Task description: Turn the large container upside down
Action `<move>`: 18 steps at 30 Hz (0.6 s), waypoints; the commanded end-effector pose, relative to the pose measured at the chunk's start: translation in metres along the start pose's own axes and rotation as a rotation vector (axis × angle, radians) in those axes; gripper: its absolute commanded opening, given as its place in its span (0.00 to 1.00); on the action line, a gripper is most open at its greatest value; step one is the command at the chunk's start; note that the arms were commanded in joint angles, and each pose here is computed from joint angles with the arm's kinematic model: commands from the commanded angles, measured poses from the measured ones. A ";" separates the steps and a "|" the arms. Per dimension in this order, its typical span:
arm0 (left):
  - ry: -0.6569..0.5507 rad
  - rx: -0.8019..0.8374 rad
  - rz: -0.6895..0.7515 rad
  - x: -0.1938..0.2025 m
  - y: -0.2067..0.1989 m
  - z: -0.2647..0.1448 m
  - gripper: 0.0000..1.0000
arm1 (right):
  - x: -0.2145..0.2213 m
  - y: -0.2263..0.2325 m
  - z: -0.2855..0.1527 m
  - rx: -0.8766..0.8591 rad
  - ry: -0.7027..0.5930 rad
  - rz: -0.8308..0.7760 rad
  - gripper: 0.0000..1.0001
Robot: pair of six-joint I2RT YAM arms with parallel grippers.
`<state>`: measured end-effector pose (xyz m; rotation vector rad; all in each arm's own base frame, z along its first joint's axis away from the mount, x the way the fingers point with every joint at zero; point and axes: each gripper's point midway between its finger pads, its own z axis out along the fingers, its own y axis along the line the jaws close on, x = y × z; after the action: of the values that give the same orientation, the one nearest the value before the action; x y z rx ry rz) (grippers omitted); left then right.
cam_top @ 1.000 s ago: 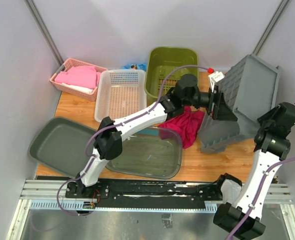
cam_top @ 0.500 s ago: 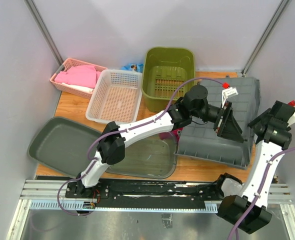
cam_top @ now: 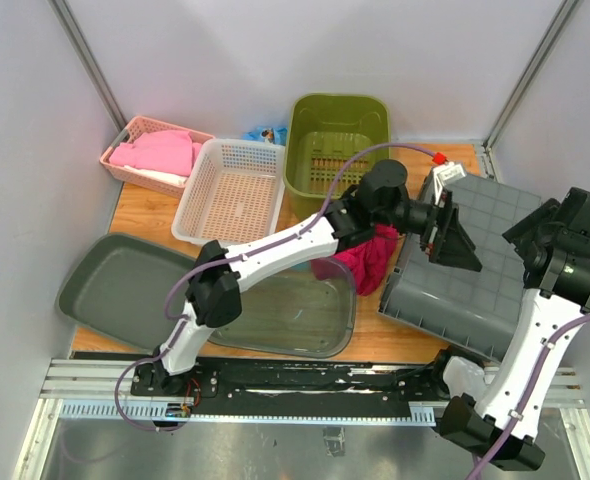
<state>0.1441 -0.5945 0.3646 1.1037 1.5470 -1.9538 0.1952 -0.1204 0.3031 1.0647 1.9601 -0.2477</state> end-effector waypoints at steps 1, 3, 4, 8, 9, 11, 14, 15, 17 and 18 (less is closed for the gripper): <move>-0.086 -0.140 0.066 -0.033 -0.003 -0.053 0.99 | 0.040 0.056 -0.017 -0.360 0.152 -0.093 0.58; -0.106 -0.256 0.064 -0.027 0.012 -0.081 0.99 | 0.063 0.068 -0.023 -0.461 0.201 -0.121 0.58; -0.109 -0.323 0.068 -0.023 0.019 -0.094 0.99 | 0.074 0.070 -0.025 -0.482 0.218 -0.138 0.58; -0.101 -0.498 0.073 0.001 0.035 -0.139 0.99 | 0.114 0.058 -0.026 -0.419 0.290 -0.211 0.58; -0.094 -0.523 0.068 0.010 0.036 -0.147 0.99 | 0.119 0.049 -0.020 -0.356 0.296 -0.229 0.58; -0.075 -0.548 0.051 0.027 0.040 -0.156 0.99 | 0.129 0.039 -0.009 -0.275 0.315 -0.264 0.58; -0.047 -0.572 -0.004 0.053 0.054 -0.161 0.99 | 0.128 0.036 0.011 -0.199 0.301 -0.274 0.57; -0.034 -0.571 -0.027 0.061 0.059 -0.160 0.99 | 0.125 0.034 0.018 -0.168 0.283 -0.273 0.57; -0.016 -0.557 -0.070 0.077 0.065 -0.157 0.99 | 0.117 0.031 0.030 -0.112 0.239 -0.277 0.56; -0.009 -0.548 -0.087 0.084 0.067 -0.154 0.99 | 0.112 0.030 0.035 -0.093 0.213 -0.283 0.55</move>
<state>0.1975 -0.4514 0.2833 0.8066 1.9045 -1.4324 0.1984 -0.0256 0.2044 0.7219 2.3612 -0.0006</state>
